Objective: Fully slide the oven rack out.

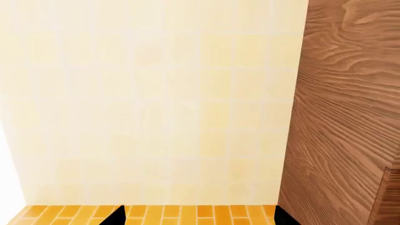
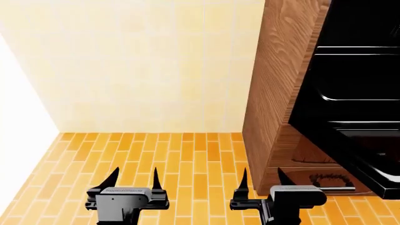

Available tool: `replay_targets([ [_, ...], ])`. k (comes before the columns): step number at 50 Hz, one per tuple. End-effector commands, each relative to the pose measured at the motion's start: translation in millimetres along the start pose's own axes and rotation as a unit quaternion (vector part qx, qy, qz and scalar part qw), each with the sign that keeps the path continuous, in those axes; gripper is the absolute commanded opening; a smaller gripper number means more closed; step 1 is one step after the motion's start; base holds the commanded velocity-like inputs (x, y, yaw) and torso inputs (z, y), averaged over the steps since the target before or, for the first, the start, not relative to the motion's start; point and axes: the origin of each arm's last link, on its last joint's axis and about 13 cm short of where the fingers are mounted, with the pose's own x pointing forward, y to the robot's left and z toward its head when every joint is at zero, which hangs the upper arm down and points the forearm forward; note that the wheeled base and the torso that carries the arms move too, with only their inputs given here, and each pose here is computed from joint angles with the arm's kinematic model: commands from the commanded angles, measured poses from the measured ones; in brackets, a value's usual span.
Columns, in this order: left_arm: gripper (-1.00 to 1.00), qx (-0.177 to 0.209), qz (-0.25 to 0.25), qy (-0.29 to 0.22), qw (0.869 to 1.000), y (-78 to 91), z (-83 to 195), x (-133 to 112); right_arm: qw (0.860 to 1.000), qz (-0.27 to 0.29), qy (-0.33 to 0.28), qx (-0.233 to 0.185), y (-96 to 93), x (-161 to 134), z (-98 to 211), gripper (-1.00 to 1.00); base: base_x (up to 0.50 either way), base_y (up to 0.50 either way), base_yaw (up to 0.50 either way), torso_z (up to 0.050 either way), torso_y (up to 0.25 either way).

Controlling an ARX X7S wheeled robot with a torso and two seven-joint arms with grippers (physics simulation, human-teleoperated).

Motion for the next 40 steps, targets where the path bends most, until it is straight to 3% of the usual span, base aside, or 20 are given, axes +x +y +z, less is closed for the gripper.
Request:
replay_targets([
  [1,1.00,0.001,-0.001,-0.003,1.000,0.0,0.3,-1.0,1.000,0.000,-0.001,-0.002,0.3,-0.3,0.3,1.00,0.00,0.00,0.00,0.050,0.000],
  [21,1.00,-0.002,0.002,0.007,1.000,0.4,0.9,0.1,1.000,-0.003,0.013,-0.007,0.2,1.4,-0.2,1.00,0.00,0.00,0.00,0.050,0.000],
  [26,1.00,0.004,0.006,0.034,0.999,0.0,9.6,0.8,1.000,0.002,0.018,-0.004,0.0,-2.3,11.5,1.00,0.00,0.00,0.00,0.050,0.000],
  [31,1.00,-0.020,-0.003,0.081,0.997,4.5,56.7,1.7,1.000,0.011,0.011,-0.004,-7.6,-14.8,60.8,1.00,0.00,0.00,0.00,0.027,0.000],
  [34,1.00,0.002,0.007,0.102,0.995,9.9,89.2,3.0,1.000,0.021,0.012,0.006,-12.8,-21.5,91.3,1.00,0.00,0.00,0.00,0.000,0.000],
  [40,1.00,0.047,0.009,0.075,0.996,21.6,152.9,-6.5,0.999,0.039,0.014,0.015,-22.5,-32.4,151.1,1.00,0.00,0.00,0.00,0.000,0.000],
])
